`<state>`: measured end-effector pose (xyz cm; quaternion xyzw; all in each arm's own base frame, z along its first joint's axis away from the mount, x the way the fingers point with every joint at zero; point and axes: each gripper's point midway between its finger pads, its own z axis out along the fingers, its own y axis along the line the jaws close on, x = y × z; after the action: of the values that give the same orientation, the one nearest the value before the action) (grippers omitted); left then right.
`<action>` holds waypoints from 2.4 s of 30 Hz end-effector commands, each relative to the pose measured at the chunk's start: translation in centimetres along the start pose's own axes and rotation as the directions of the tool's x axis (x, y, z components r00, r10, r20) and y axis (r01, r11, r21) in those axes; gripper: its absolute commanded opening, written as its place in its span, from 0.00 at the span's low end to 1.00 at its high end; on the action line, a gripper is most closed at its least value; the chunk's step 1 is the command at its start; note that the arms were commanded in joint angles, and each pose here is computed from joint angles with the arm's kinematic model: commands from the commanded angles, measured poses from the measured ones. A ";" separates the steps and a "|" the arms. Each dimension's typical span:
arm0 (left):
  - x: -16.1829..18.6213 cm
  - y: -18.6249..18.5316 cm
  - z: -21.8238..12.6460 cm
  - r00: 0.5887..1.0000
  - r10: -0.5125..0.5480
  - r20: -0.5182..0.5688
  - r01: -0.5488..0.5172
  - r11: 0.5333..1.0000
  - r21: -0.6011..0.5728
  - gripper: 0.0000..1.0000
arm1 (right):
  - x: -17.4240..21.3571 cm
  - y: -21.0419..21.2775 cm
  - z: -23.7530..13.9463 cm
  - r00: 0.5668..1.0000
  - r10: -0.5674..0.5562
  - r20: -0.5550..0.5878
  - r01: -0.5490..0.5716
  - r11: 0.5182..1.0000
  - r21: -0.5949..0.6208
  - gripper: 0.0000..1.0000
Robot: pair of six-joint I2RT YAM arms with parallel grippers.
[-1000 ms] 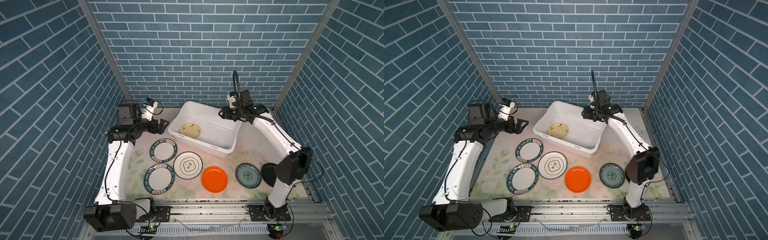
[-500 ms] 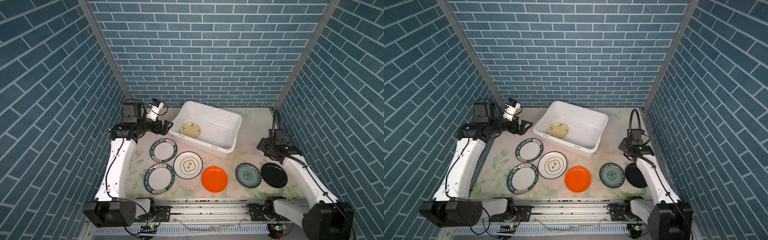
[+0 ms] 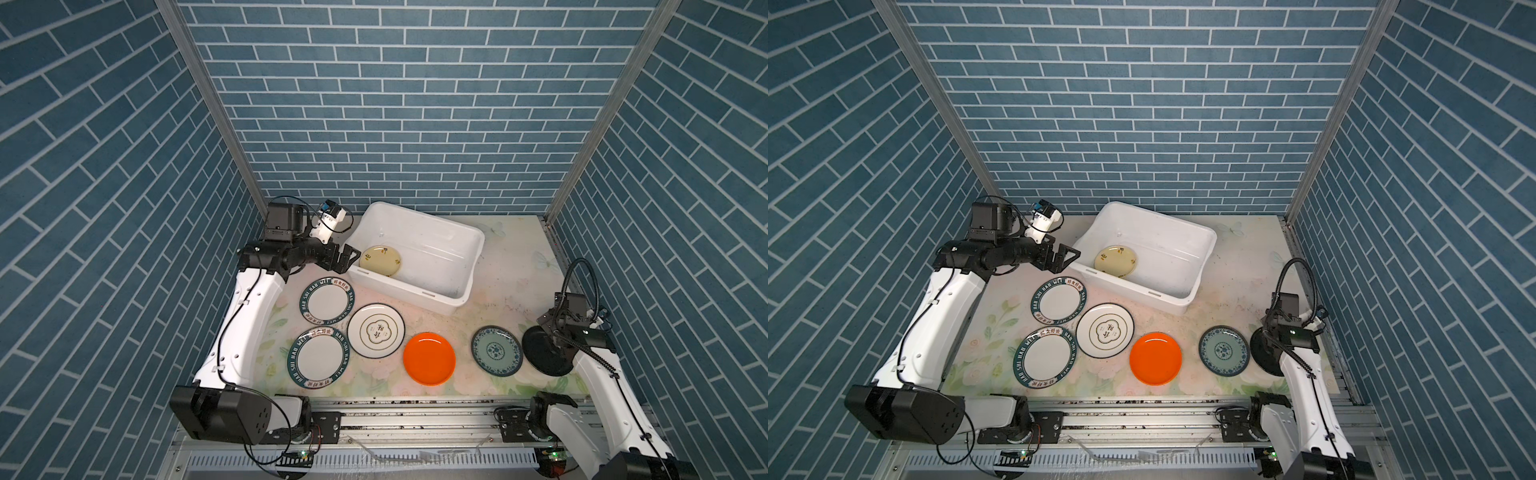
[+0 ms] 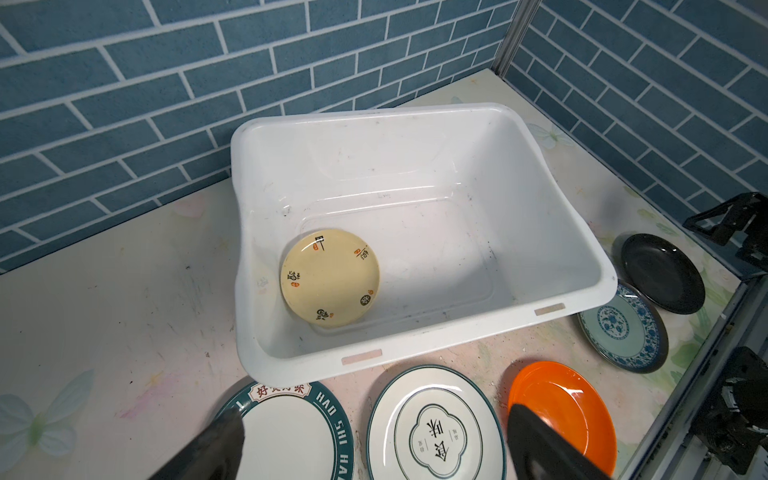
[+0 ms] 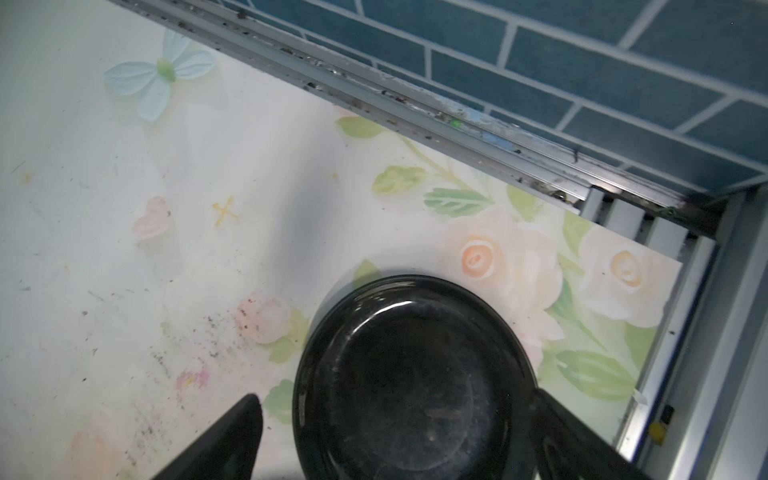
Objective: Place the plates into the plastic bin on the countertop
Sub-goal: 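Raise the right gripper out of the bin toward the black plate, then lower the right gripper onto the black plate's rim and close it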
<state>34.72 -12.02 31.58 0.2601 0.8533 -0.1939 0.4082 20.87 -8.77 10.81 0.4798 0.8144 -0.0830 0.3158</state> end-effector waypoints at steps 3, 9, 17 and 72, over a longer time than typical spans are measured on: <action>-0.1 -0.4 0.0 1.000 0.005 -0.020 -0.005 1.000 0.014 1.00 | 0.5 -3.3 0.1 0.992 0.126 -0.004 -0.125 0.987 0.099 0.99; -0.1 -0.2 0.5 0.999 -0.006 -0.031 0.007 1.000 0.024 0.99 | 1.9 -5.1 0.7 0.976 0.201 -0.077 -0.188 0.971 0.148 0.99; -0.6 -0.2 1.2 0.999 -0.023 -0.047 0.025 0.998 0.053 1.00 | 3.9 -5.7 1.8 0.950 0.258 -0.176 -0.238 0.963 0.127 0.99; 0.3 -1.7 3.5 0.989 0.087 -0.119 -0.081 0.995 0.059 1.00 | 7.0 3.0 4.4 0.856 0.050 -0.514 -0.248 0.913 -0.324 0.67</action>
<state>35.61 -15.09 29.76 0.3074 0.8580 -0.1922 0.3639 22.54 -4.18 3.34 0.4982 0.8174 0.2197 0.1880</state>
